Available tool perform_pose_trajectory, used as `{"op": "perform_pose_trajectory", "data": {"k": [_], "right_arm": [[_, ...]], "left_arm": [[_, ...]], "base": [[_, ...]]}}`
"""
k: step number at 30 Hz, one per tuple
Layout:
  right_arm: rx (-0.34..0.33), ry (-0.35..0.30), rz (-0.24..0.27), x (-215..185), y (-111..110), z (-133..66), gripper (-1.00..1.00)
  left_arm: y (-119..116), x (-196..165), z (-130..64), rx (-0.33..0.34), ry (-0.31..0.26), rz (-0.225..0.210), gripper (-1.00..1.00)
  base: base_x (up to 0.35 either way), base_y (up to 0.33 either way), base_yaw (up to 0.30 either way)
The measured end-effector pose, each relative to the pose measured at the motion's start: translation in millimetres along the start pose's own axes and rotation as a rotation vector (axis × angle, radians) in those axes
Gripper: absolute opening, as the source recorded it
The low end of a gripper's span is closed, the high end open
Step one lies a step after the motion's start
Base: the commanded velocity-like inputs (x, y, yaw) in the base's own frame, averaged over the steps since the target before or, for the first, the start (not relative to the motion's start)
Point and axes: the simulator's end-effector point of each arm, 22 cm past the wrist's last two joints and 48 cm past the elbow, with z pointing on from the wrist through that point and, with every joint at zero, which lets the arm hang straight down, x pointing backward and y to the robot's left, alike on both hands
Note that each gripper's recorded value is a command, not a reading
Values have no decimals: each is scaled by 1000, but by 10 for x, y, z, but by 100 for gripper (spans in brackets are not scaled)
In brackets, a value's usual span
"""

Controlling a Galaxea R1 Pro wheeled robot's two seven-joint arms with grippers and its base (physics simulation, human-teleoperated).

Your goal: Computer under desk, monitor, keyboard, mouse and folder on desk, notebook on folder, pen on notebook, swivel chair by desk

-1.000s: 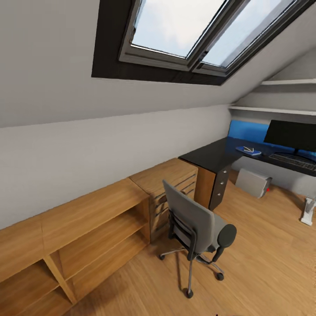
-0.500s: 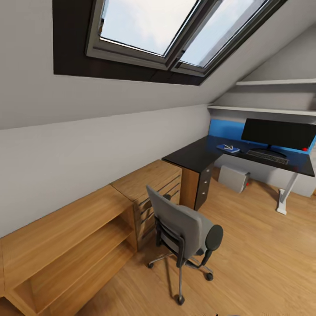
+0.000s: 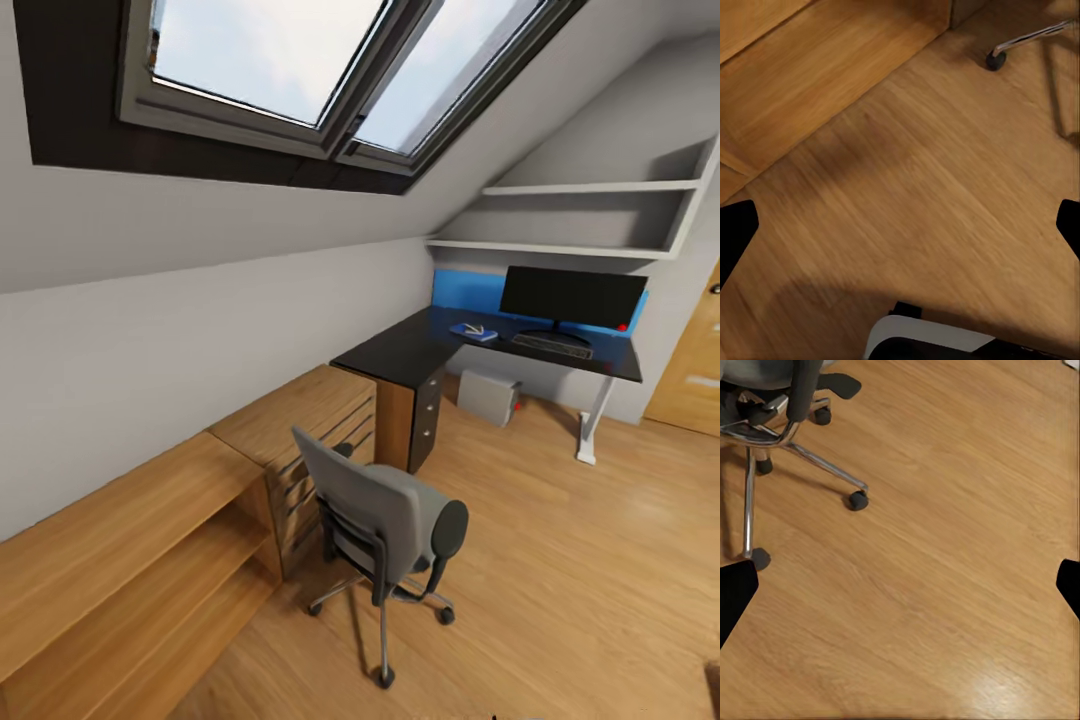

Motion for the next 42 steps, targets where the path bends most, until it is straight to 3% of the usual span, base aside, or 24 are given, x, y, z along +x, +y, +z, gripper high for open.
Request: {"op": "perform_pose_trajectory", "data": {"k": [23,42], "right_arm": [[0,0,0,0,0,0,100],[0,0,0,0,1,0,100]], "left_arm": [[0,-5,3,0,-1,0,100],[12,-4,5,-3,0,-2,100]], "base": [[0,6,-276],[0,141,-276]]}}
